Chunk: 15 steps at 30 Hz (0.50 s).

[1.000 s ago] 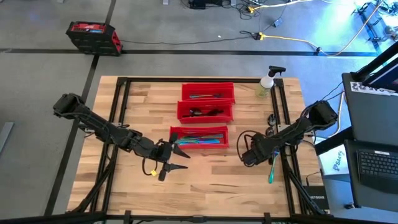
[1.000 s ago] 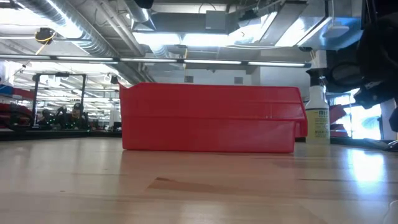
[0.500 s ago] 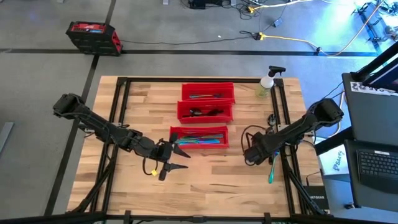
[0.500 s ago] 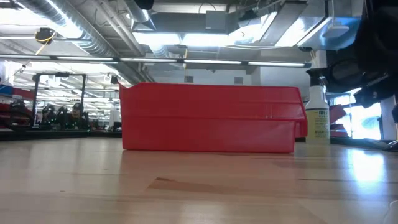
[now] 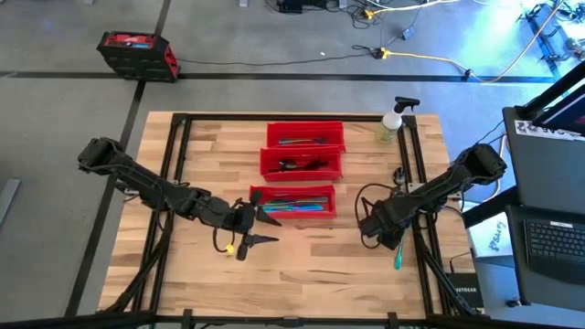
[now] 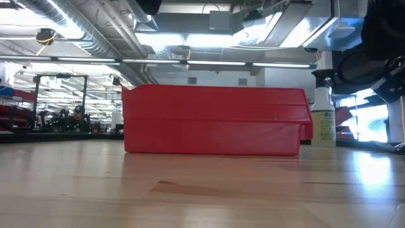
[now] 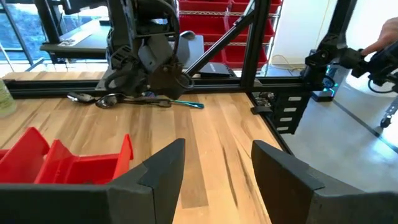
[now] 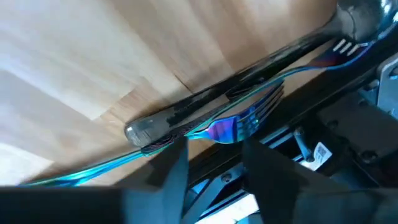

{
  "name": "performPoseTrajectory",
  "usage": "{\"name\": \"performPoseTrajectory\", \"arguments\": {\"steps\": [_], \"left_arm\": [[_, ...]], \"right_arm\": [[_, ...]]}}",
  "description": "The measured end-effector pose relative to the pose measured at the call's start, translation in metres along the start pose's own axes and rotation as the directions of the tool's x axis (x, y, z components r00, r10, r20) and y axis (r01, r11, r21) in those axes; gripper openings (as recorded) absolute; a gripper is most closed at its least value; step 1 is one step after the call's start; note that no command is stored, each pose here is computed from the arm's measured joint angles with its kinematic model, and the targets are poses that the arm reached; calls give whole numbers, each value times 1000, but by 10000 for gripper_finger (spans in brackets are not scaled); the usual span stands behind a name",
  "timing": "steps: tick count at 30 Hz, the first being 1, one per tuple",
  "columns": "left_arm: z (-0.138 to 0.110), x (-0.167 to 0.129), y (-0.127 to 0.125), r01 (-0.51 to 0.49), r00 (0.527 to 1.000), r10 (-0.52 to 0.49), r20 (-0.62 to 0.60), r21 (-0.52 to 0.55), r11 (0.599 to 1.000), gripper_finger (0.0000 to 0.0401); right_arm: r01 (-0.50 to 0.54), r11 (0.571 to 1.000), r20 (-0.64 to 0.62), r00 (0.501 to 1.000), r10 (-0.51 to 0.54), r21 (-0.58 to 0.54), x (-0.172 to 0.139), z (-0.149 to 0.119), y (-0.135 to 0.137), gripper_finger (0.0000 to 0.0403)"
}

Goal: Sort silverware
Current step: Adjust the black spoon

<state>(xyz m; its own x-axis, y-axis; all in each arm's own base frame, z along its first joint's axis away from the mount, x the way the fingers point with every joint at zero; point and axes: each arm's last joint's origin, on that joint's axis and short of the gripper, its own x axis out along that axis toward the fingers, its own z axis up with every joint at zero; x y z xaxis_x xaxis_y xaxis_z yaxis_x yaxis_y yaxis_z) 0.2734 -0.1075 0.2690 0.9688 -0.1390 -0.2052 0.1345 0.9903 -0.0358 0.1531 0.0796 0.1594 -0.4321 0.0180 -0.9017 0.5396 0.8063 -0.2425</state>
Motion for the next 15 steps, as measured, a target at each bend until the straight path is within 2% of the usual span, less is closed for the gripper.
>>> {"name": "performPoseTrajectory", "arguments": {"steps": [7, 15], "left_arm": [[-2, 0, 2, -10, 1000, 10, -23, -6, 1000, 173], [-2, 1, 3, -17, 1000, 17, -24, -6, 1000, 173]], "right_arm": [[26, 997, 31, 999, -24, -79, 0, 1, -1, 13], [17, 987, -9, 1000, -18, -162, 2, 0, -2, 1]]}}
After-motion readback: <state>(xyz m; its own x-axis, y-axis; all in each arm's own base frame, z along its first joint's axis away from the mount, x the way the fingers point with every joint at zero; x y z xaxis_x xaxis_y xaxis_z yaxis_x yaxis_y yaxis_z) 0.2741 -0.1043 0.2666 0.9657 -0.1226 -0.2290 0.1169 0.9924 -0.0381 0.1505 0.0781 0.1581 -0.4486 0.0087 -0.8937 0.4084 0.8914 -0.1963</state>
